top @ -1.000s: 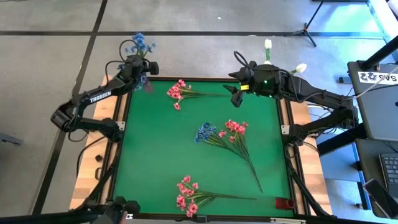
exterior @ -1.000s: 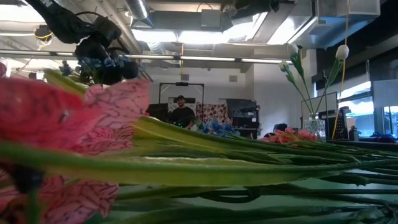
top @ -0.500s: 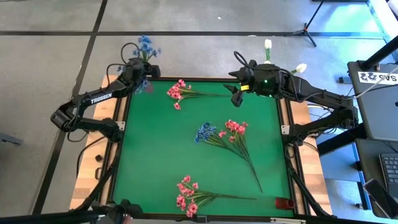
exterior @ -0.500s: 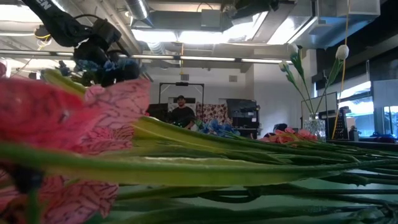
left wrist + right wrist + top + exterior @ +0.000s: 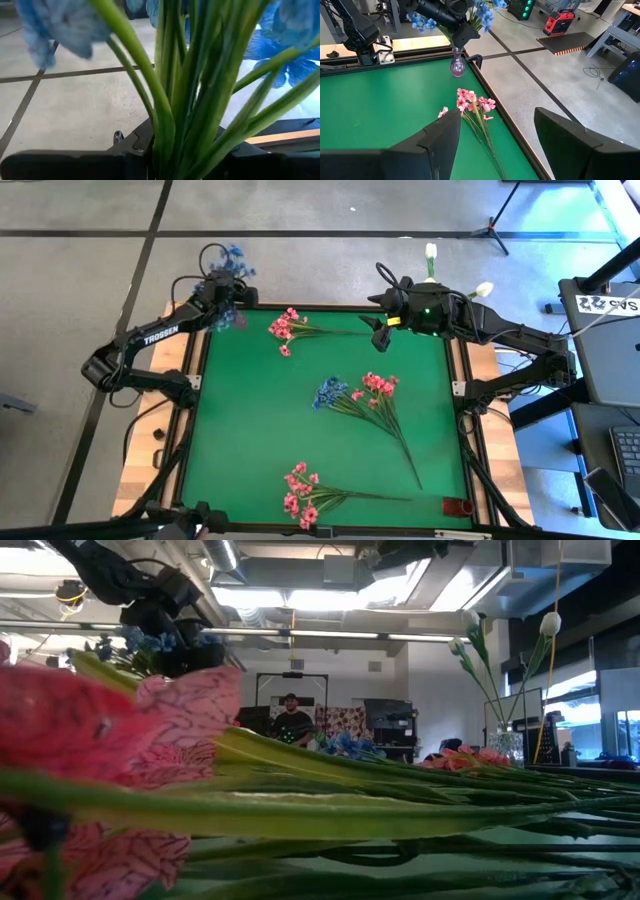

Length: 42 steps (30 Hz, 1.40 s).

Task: Sort flowers into vase by color
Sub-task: Put the bottom blue flowers into the violet vase

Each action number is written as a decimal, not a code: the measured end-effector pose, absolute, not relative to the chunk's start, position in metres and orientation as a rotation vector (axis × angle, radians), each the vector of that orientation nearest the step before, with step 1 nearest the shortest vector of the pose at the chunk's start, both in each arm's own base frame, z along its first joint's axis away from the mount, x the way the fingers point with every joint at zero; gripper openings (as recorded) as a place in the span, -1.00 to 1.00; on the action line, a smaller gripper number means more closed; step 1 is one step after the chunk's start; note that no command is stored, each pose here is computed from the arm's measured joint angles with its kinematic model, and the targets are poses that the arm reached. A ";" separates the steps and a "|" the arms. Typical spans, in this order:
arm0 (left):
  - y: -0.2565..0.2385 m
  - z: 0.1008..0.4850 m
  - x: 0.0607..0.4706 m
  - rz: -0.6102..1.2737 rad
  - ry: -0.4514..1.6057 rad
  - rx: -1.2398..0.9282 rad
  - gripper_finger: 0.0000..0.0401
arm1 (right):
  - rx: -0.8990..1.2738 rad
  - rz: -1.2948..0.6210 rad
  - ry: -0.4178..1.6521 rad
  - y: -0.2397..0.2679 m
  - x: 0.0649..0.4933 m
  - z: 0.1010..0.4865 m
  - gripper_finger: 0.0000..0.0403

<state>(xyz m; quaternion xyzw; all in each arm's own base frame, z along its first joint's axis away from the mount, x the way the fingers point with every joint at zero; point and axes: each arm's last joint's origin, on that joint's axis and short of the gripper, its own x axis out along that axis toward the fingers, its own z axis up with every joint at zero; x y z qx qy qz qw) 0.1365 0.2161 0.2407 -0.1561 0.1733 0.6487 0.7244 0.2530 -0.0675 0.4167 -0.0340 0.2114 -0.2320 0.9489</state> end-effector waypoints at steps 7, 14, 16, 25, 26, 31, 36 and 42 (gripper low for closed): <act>0.215 0.245 0.137 1.410 0.457 -0.351 -0.50 | -0.069 -0.472 0.431 -0.067 0.253 0.417 0.25; 0.215 0.256 0.137 1.381 0.511 -0.371 -0.50 | -0.069 -0.472 0.434 -0.067 0.253 0.416 0.25; 0.215 0.258 0.137 1.366 0.537 -0.363 -0.50 | -0.069 -0.472 0.434 -0.067 0.253 0.416 0.25; 0.213 0.257 0.133 1.305 0.617 -0.446 -0.41 | -0.069 -0.472 0.434 -0.067 0.253 0.416 0.25; 0.213 0.257 0.131 1.310 0.616 -0.449 -0.39 | -0.069 -0.472 0.434 -0.067 0.253 0.416 0.25; 0.223 0.255 0.133 1.337 0.576 -0.441 -0.34 | -0.069 -0.472 0.434 -0.067 0.253 0.416 0.25; 0.233 0.246 0.142 1.323 0.535 -0.461 -0.34 | -0.065 -0.470 0.433 -0.067 0.253 0.416 0.25; 0.242 0.229 0.150 1.317 0.583 -0.484 -0.29 | -0.062 -0.469 0.433 -0.067 0.253 0.416 0.25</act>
